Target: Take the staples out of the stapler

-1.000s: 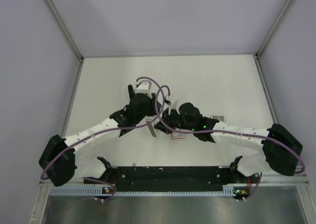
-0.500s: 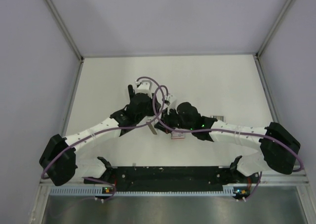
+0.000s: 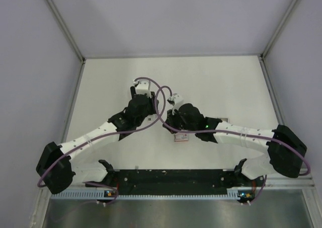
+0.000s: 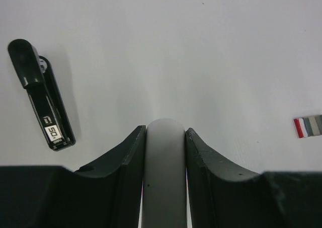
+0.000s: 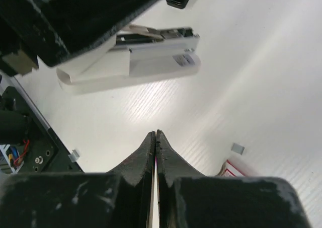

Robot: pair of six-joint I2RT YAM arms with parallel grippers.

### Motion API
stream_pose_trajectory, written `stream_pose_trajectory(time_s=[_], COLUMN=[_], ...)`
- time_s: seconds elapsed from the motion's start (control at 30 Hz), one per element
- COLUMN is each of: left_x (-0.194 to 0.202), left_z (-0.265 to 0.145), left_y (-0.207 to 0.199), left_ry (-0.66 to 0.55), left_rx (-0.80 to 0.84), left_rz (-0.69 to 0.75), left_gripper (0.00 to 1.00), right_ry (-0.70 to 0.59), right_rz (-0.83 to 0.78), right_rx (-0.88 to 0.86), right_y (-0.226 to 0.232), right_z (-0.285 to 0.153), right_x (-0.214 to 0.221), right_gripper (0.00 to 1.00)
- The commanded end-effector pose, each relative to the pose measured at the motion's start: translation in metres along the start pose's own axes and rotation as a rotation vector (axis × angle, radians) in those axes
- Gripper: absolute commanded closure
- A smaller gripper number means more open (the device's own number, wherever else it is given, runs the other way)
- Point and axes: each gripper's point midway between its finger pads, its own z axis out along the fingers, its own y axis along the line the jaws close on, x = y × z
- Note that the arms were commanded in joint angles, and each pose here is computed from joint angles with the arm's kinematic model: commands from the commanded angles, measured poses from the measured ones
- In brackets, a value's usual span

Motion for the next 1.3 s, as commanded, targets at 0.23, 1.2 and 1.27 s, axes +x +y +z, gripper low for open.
stream_pose_trajectory(time_s=[0.23, 1.2, 1.27], left_x=[-0.059, -0.027, -0.016], left_z=[0.047, 0.19, 0.191], left_y=[0.037, 0.104, 0.105], left_ry=[-0.186, 0.154, 0.197], left_rx=[-0.32, -0.439, -0.432], left_rz=[0.126, 0.14, 0.141], left_gripper=[1.0, 1.0, 0.99], right_ry=[-0.07, -0.071, -0.063], right_rz=[0.001, 0.036, 0.037], right_rx=[0.076, -0.01, -0.016], right_y=[-0.012, -0.009, -0.008], right_z=[-0.028, -0.058, -0.057], right_x=[-0.008, 0.021, 0.023], right_gripper=[1.0, 1.0, 1.0])
